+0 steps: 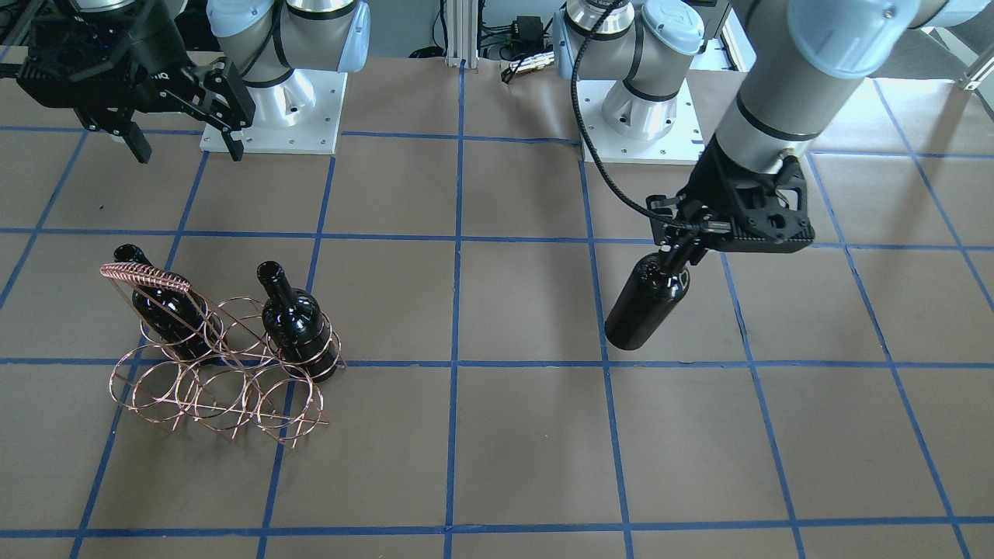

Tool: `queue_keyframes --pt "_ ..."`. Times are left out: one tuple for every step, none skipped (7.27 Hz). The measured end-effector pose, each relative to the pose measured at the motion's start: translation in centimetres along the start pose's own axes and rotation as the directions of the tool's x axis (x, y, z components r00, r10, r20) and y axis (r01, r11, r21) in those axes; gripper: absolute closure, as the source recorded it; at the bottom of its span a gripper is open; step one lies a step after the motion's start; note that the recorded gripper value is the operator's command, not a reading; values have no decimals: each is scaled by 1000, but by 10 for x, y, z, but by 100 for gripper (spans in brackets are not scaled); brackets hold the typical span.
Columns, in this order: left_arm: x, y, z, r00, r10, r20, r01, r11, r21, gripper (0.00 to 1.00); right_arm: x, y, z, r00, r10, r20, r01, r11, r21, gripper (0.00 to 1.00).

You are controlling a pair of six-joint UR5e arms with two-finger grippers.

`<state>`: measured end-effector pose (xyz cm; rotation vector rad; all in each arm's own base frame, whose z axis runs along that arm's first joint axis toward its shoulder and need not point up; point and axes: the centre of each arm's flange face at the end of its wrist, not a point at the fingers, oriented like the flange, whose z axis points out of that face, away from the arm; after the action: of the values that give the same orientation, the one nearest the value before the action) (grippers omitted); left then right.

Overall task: Place wine into wine basket
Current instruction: 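Lift the bottle with the left gripper and stand it upright on the table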

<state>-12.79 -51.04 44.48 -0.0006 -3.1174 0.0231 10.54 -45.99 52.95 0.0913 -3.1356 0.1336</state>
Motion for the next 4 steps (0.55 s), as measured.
queue_keyframes --pt "21 18 9 1000 27 3 -27 999 -20 100 0 0 0 1000 0 0 0 1000 0 0" --pt "32 33 20 999 43 5 -43 998 -43 100 0 0 0 1000 0 0 0 1000 0 0" --pt "37 46 31 999 51 5 -50 997 -66 100 0 0 0 1000 0 0 0 1000 0 0" --pt "39 57 42 999 54 5 -54 994 -90 100 0 0 0 1000 0 0 0 1000 0 0"
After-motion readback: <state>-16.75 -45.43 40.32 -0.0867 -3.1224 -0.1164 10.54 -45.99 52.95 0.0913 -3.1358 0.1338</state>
